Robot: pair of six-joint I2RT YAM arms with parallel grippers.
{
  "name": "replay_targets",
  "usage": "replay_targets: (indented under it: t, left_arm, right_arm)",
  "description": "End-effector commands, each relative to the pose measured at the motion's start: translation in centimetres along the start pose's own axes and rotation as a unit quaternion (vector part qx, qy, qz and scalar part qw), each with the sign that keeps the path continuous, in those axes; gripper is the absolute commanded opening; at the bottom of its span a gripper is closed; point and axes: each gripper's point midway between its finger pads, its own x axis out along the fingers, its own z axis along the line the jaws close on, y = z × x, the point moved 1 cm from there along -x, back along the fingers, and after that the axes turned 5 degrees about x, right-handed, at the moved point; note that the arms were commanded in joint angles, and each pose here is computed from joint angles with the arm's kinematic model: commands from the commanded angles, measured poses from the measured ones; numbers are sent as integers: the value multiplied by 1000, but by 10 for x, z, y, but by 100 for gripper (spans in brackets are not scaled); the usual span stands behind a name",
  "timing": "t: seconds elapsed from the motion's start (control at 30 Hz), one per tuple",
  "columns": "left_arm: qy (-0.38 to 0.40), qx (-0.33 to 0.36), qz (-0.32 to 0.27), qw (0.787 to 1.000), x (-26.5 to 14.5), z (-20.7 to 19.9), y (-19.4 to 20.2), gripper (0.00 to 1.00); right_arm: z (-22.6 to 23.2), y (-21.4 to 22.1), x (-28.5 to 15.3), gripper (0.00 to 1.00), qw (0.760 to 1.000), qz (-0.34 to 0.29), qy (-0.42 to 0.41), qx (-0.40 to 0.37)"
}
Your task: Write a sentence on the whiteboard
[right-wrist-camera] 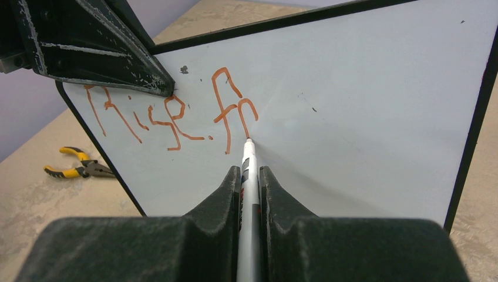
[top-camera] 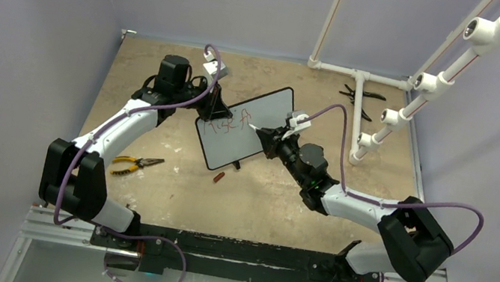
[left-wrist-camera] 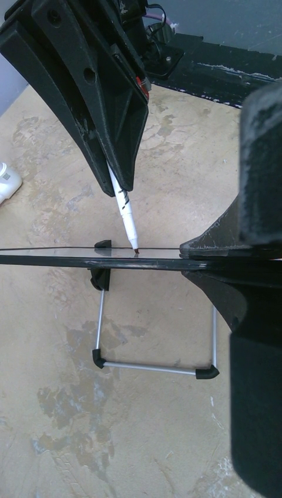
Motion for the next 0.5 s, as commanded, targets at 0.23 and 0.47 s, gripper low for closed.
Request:
replay_targets:
  t: [0.23, 0.47]
  left_arm:
    - [0, -11, 26, 1000, 2, -2, 17, 0]
    - [0, -11, 25, 1000, 2, -2, 17, 0]
  right_arm:
    - [6, -48, 10, 0, 998, -60, 11, -11]
    - [6, -56, 10, 0, 997, -76, 15, -10]
